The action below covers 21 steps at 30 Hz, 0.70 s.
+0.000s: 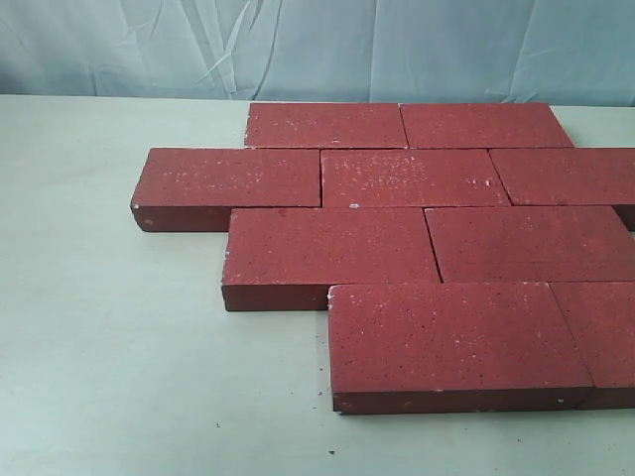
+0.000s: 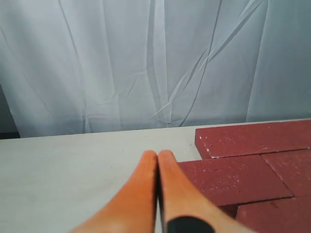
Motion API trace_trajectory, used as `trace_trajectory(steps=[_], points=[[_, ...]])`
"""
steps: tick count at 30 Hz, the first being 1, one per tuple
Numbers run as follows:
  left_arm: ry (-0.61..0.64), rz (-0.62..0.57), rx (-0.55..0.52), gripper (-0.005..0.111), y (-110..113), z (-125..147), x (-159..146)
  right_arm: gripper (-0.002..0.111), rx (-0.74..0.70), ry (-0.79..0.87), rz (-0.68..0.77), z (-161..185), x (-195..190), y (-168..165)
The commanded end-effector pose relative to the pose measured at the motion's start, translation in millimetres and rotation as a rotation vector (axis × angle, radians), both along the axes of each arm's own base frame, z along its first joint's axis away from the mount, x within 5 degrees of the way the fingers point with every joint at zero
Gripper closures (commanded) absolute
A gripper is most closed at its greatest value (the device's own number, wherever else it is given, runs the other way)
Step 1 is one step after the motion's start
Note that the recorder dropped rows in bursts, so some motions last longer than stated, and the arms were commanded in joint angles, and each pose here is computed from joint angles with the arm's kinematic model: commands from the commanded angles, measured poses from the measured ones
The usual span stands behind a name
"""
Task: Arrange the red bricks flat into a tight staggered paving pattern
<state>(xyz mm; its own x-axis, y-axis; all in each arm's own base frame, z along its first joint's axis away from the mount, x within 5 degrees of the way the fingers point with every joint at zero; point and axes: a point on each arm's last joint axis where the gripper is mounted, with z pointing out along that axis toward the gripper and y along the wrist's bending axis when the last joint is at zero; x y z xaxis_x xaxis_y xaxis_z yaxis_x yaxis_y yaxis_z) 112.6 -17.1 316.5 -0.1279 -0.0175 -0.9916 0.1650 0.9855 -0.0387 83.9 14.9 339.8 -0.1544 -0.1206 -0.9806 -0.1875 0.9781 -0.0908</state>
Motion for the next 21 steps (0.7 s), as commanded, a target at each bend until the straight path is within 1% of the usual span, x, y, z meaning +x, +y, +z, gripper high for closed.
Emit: trace_trajectory(steps=[1, 2, 5, 9, 14, 21], points=[[-0.048, -0.01, 0.127, 0.107, 2.1, 3.0, -23.0, 0.109, 0.006, -0.01, -0.006, -0.2, 0.0, -0.4], [-0.069, 0.004, 0.111, 0.107, 3.6, 3.2, -28.6, 0.109, 0.006, -0.01, -0.006, -0.2, 0.0, -0.4], [-0.136, 0.035, 0.121, 0.107, 7.4, 1.1, -44.4, 0.109, 0.006, -0.01, -0.006, -0.2, 0.0, -0.4], [-0.162, 0.077, 0.097, 0.107, 11.1, -12.4, -56.0, 0.109, 0.006, -0.012, -0.006, 0.0, 0.1, -0.4], [-0.151, 0.143, 0.024, 0.107, 15.8, -33.1, -61.8, 0.109, 0.009, -0.012, -0.006, 0.0, 0.1, -0.4], [-0.115, 0.158, 0.022, 0.107, 16.6, -61.0, -61.8, 0.109, 0.009, -0.009, -0.005, -0.2, 0.0, -0.3]])
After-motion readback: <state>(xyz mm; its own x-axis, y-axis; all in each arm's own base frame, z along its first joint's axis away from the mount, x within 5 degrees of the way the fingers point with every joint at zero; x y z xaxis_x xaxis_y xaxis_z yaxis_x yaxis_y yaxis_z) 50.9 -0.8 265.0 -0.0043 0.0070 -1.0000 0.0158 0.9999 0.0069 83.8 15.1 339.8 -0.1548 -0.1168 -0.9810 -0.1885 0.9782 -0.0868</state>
